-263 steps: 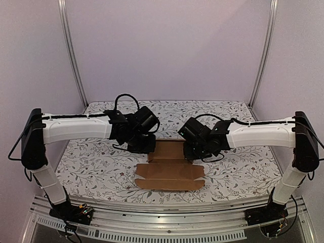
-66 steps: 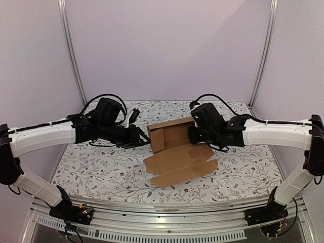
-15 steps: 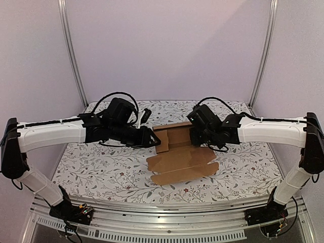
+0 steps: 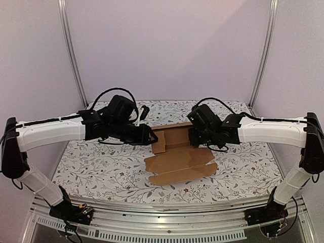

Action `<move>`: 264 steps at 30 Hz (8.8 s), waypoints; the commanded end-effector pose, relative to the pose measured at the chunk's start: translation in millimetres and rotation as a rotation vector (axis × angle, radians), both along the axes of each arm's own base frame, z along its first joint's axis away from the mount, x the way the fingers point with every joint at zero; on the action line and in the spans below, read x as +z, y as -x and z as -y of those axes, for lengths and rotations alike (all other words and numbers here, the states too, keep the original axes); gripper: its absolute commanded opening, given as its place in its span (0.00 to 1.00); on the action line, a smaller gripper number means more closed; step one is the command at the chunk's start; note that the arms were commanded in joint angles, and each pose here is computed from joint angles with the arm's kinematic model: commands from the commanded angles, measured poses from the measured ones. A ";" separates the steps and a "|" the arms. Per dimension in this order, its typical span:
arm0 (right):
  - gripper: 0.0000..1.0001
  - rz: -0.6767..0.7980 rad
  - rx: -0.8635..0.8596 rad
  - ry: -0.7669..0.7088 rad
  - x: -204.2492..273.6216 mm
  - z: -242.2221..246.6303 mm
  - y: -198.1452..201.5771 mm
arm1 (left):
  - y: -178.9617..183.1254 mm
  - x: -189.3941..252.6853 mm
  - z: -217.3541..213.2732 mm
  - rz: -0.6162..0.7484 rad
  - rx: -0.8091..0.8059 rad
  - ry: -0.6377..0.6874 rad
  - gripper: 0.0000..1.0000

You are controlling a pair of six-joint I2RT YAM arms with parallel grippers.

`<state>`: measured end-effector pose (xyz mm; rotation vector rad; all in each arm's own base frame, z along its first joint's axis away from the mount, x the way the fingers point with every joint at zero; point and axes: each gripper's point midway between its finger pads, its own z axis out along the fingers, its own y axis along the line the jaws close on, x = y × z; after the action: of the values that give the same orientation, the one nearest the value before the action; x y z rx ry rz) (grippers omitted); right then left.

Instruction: Fold the paper box

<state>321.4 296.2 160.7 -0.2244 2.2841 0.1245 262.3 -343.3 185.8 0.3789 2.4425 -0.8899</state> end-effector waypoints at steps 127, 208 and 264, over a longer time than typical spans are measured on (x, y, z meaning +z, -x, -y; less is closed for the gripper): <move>0.00 0.015 0.486 -0.274 -39.3 -44.2 16.6 | -25.6 -109.8 119.2 0.585 -0.480 -0.073 0.01; 0.00 -0.122 0.422 -0.286 -88.5 -30.4 60.3 | -15.8 -152.3 125.0 0.585 -0.285 -0.141 0.27; 0.00 0.003 0.419 -0.222 -29.0 -32.2 32.9 | 10.4 -95.7 -3.2 0.237 -0.031 -0.357 1.00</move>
<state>281.7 332.8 110.1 -0.5835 2.1959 0.6352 249.5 -362.0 90.3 0.6904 2.2979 -0.4306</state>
